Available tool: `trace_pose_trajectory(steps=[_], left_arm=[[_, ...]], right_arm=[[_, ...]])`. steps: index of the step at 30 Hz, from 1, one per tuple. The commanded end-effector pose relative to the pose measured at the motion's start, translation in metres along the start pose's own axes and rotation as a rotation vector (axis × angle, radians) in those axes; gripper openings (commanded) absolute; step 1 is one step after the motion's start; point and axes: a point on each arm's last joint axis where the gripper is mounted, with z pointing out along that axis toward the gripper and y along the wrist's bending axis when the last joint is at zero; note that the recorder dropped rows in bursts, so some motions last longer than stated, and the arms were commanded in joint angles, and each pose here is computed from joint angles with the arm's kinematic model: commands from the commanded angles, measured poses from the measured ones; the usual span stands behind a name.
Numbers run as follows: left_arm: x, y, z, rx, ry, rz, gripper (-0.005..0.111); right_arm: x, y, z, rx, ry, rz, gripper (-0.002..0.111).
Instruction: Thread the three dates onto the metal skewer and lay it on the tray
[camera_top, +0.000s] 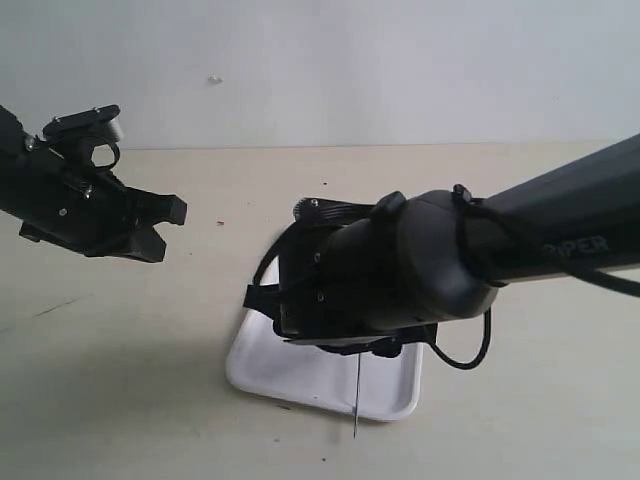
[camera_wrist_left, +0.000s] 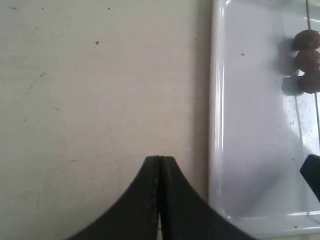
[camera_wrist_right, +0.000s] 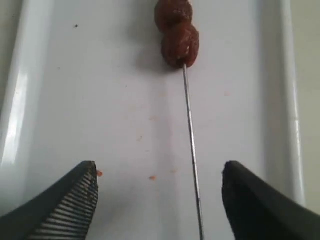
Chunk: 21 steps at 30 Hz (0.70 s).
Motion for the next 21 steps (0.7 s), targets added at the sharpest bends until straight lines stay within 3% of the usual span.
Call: trace_pose_trajectory(steps=[1,8,10,14,21], left_arm=[[0.0,-0.002,-0.003,0.004,-0.011,-0.006,0.0],[0.0,-0.001,-0.002,-0.001,-0.012,-0.003,0.0],[0.002,-0.001,-0.001,-0.003,-0.008,-0.005,0.0],[0.001,-0.002,-0.006,-0.002,-0.027,-0.006,0.0],[0.012,0.009,-0.052,-0.061,-0.246,-0.019,0.0]], right_arm=[[-0.019,-0.005,-0.024,0.012,-0.076,0.002,0.065],[-0.055,-0.026,-0.071,0.073,-0.239,-0.025,0.057],[-0.062,-0.031,-0.084,0.077,-0.26,-0.088,0.046],[-0.073,-0.047,-0.108,0.135,-0.285,-0.144,0.0],[-0.074,-0.109,-0.154,0.07,-0.323,-0.132,0.0]])
